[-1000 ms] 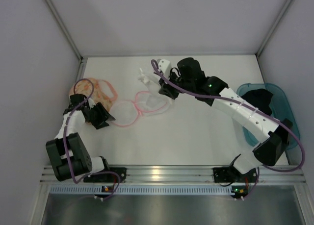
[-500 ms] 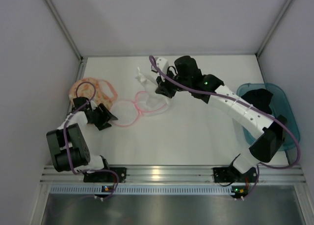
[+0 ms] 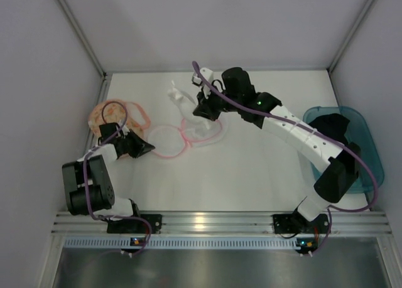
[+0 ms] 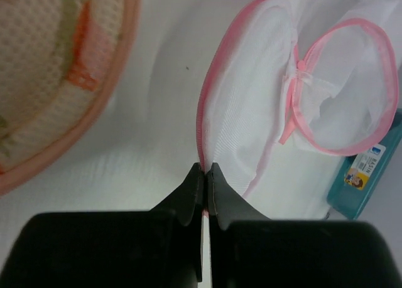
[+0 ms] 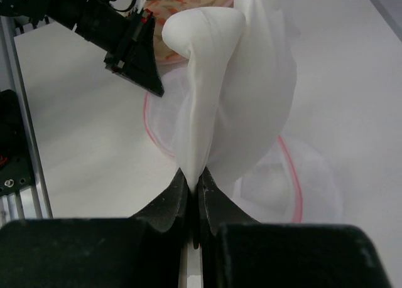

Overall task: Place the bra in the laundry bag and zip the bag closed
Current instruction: Place the bra in the laundry bag.

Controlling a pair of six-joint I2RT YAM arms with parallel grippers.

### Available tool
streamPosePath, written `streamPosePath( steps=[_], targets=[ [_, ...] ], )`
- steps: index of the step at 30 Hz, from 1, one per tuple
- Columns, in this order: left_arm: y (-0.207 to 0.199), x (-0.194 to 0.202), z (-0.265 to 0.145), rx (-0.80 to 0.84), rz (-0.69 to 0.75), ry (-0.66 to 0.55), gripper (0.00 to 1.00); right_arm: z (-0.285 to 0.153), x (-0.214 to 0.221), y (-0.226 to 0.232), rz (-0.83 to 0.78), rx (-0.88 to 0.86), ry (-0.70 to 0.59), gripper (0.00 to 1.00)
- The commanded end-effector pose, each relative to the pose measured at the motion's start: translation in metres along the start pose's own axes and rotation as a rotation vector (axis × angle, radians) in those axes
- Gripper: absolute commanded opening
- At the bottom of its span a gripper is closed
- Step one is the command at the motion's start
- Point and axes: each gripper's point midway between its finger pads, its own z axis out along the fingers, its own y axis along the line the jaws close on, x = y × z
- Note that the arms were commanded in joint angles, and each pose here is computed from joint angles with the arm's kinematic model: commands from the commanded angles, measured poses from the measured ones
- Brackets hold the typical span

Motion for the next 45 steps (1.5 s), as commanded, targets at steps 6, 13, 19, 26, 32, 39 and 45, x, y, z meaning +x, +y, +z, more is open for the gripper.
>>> streamPosePath(
  steps=[6,13,19,26,32,39,45],
  targets=[
    [-0.076,0.003,-0.042,0.194,0.125,0.029,0.0,-0.004,-0.03,-0.004,-0.041,-0.004,-0.136,0.0],
    [-0.111,0.023,-0.077,0.309,0.158,0.111,0.0,0.004,0.0,-0.002,-0.056,-0.021,-0.091,0.0],
    [-0.119,0.033,-0.079,0.366,0.078,0.189,0.0,0.017,0.034,-0.004,-0.076,-0.029,-0.059,0.0],
    [-0.114,0.03,-0.075,0.371,-0.011,0.231,0.0,0.023,0.066,-0.026,-0.079,0.077,-0.059,0.0],
    [-0.113,0.02,-0.076,0.38,-0.055,0.227,0.0,0.022,0.071,-0.037,-0.099,0.117,-0.099,0.0],
    [-0.116,-0.004,-0.085,0.393,-0.085,0.176,0.0,0.006,0.096,-0.027,-0.12,0.1,-0.058,0.0],
    [-0.12,-0.009,-0.088,0.396,-0.08,0.163,0.0,-0.002,0.119,-0.014,-0.117,0.039,-0.005,0.0]
  ],
)
